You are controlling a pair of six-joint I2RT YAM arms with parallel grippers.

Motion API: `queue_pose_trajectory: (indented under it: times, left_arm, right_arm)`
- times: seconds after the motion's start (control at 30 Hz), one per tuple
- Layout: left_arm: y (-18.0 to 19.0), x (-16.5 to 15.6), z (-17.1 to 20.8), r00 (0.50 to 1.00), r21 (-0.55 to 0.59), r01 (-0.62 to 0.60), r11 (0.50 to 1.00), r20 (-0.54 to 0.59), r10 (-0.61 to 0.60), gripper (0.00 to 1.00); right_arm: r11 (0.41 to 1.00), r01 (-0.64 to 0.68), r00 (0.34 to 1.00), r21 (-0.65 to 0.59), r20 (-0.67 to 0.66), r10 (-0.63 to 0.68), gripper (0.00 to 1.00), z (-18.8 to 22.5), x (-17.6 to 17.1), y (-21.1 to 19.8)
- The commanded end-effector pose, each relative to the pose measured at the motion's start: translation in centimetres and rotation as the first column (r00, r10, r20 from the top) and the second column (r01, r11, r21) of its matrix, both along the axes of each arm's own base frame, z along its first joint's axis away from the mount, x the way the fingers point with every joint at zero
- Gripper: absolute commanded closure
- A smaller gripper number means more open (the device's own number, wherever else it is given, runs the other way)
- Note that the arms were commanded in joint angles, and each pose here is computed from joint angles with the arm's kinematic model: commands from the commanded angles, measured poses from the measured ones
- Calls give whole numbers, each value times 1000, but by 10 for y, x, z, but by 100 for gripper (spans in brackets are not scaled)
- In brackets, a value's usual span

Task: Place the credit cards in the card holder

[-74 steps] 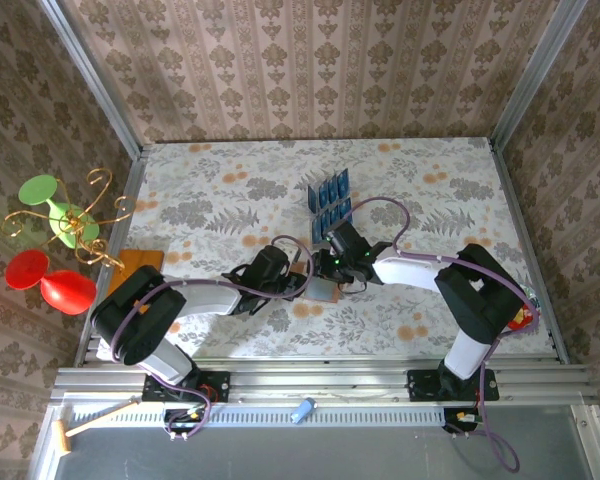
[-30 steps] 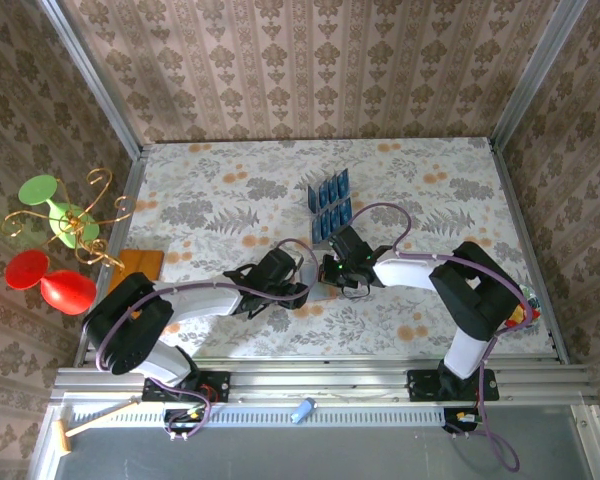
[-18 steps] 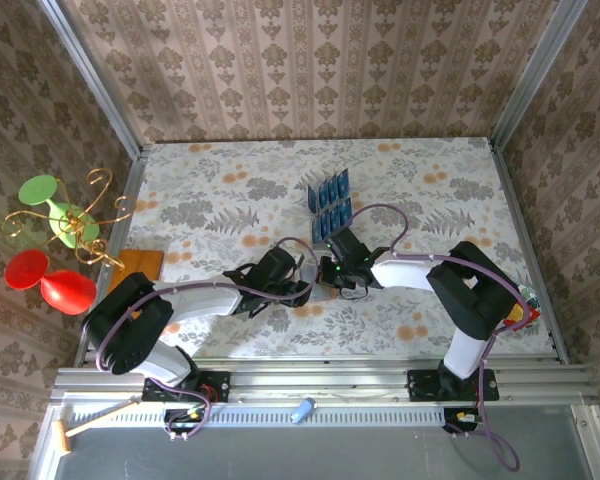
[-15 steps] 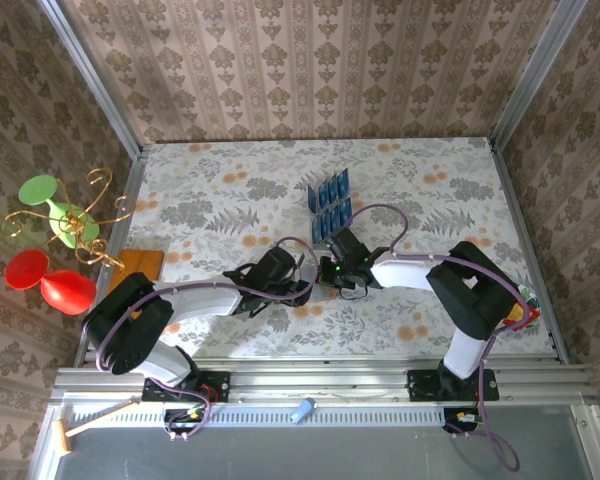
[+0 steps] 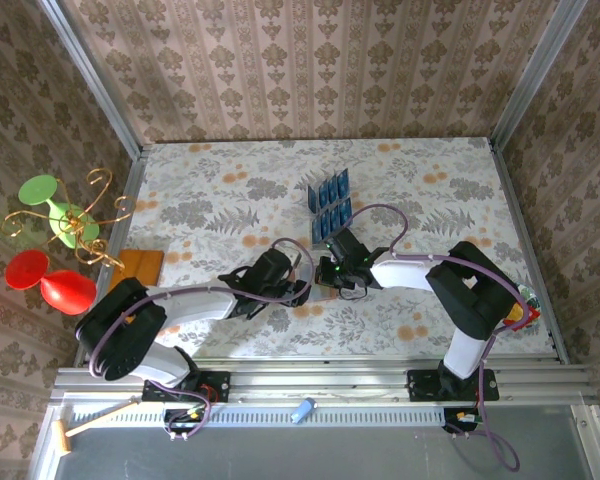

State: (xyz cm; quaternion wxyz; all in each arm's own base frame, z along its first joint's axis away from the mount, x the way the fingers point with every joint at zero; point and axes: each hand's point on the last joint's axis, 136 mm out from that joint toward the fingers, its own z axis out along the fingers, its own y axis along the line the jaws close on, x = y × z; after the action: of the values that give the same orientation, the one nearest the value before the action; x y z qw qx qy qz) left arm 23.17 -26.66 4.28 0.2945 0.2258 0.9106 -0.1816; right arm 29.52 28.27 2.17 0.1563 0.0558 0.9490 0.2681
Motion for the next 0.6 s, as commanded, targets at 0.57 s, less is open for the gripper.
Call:
queue_pose_trajectory:
  times: [0.57]
  left_arm:
    - [4,2,-30,999,88,-11,996,-45,15,29]
  right_arm:
    - [1000,-9,1000,-3,-25,9,92,0,-3,4]
